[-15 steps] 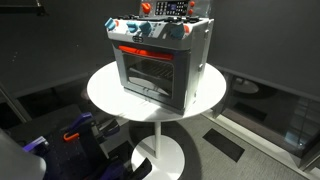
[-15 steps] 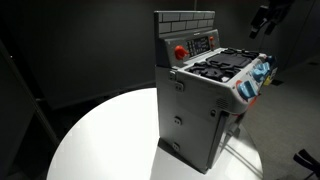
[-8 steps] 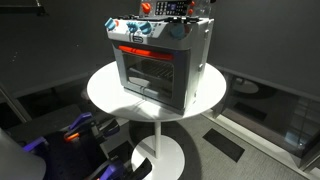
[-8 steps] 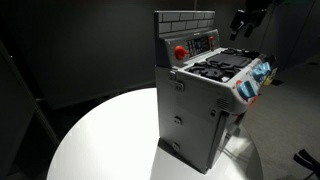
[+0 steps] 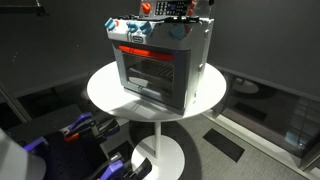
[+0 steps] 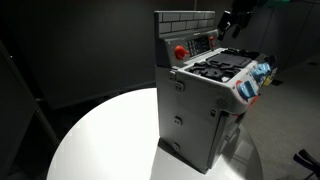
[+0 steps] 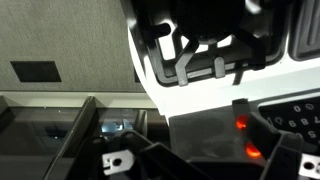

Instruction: Press the top right knob on the stove

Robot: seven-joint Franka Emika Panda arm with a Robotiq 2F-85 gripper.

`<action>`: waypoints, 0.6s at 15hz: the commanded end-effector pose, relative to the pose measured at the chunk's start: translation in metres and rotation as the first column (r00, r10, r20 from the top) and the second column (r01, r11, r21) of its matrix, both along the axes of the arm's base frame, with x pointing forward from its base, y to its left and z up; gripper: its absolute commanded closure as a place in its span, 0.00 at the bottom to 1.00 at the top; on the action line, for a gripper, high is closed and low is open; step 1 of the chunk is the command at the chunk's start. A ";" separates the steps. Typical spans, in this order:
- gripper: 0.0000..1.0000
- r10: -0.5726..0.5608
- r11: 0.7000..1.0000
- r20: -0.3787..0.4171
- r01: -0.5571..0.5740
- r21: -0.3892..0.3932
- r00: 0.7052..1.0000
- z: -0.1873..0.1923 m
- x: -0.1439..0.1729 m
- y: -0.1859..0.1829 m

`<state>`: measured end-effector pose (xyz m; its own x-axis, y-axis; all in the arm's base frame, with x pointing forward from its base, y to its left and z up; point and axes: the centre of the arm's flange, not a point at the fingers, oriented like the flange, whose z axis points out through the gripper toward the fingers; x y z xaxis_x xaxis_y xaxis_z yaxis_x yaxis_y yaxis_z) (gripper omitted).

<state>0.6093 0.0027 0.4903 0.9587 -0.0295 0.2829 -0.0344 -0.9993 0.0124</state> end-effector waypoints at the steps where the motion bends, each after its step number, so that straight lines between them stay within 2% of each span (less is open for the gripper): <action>1: 0.00 0.020 1.000 0.013 -0.020 0.016 1.000 0.006 0.022 0.004; 9: 0.00 0.049 0.999 0.023 -0.049 0.009 0.999 0.000 0.042 0.013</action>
